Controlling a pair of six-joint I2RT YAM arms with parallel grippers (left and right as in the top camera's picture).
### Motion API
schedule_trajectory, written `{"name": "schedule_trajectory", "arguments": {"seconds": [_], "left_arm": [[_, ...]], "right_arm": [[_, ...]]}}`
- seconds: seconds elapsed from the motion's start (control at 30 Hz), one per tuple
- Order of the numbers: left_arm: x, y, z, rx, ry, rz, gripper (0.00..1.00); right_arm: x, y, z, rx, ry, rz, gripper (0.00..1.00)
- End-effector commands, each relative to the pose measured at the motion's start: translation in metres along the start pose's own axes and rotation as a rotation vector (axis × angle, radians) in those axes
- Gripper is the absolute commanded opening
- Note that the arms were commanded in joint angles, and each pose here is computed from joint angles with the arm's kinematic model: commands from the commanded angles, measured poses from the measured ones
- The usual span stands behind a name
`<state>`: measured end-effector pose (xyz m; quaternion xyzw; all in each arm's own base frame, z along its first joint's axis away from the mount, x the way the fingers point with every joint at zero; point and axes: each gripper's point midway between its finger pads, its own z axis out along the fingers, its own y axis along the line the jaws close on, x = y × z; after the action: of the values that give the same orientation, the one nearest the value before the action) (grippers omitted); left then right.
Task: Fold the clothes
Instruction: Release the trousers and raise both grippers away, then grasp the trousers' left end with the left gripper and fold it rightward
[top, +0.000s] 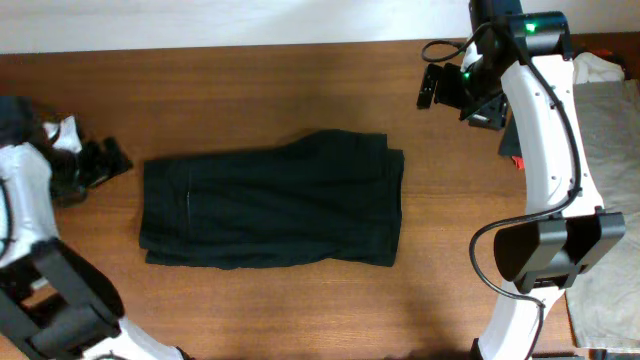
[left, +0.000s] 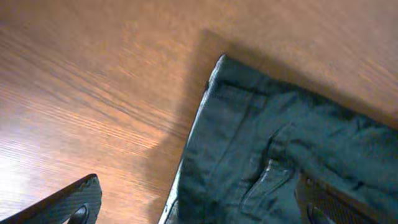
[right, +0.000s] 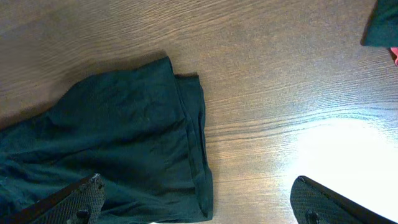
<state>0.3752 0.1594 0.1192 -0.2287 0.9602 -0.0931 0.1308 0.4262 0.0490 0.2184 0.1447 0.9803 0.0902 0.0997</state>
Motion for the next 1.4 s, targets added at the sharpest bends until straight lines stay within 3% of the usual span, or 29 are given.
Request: {"name": "schedule_trajectory", "arguments": {"seconds": [0.0,0.07,0.27,0.3,0.33,0.4,0.43,0.47,0.57,0.67,0.77,0.87,1.0,1.37], "left_arm": [[0.023,-0.005,0.048,0.167,0.154,0.035,0.99],[0.043,-0.018,0.080,0.283,0.258,0.058,0.99],[0.089,-0.018,0.122,0.306,0.409,0.051,0.97],[0.098,-0.022,0.125,0.308,0.432,0.057,0.89],[0.106,-0.029,0.127,0.310,0.455,0.078,0.64],[0.110,-0.038,0.129,0.310,0.466,0.102,0.29],[0.110,-0.040,0.130,0.310,0.469,0.110,0.04],[0.110,-0.040,0.129,0.310,0.467,0.110,0.01],[0.088,-0.022,0.122,0.212,0.438,0.012,0.01],[0.022,-0.033,0.048,0.177,0.328,0.008,0.00],[0.000,-0.060,-0.049,-0.046,0.202,0.077,0.00],[0.020,-0.106,-0.080,-0.049,0.169,0.137,0.01],[0.055,-0.213,-0.091,0.026,0.097,0.418,0.01],[0.158,-0.346,0.019,0.112,0.328,0.678,0.01]], "right_arm": [[-0.005,0.003,-0.005,0.000,-0.031,-0.006,0.99],[-0.005,0.002,-0.005,0.003,-0.032,-0.007,0.99],[-0.009,0.003,-0.005,-0.002,-0.048,-0.009,0.99],[-0.009,0.004,-0.005,-0.003,-0.048,-0.009,0.99],[-0.009,0.003,-0.005,-0.002,-0.047,-0.009,0.99],[-0.009,0.003,-0.005,-0.001,-0.046,-0.009,0.99],[-0.009,0.003,-0.005,-0.001,-0.046,-0.009,0.99],[-0.009,0.003,-0.005,-0.001,-0.046,-0.008,0.99],[-0.009,0.003,-0.005,-0.001,-0.046,-0.008,0.99],[-0.009,0.003,-0.005,-0.002,-0.046,-0.009,0.99],[-0.009,0.003,-0.005,-0.002,-0.046,-0.009,0.98],[-0.009,0.003,-0.005,-0.002,-0.046,-0.009,0.99],[-0.009,0.003,-0.005,-0.002,-0.046,-0.009,0.99],[-0.009,0.003,-0.005,-0.002,-0.046,-0.009,0.99]]}}
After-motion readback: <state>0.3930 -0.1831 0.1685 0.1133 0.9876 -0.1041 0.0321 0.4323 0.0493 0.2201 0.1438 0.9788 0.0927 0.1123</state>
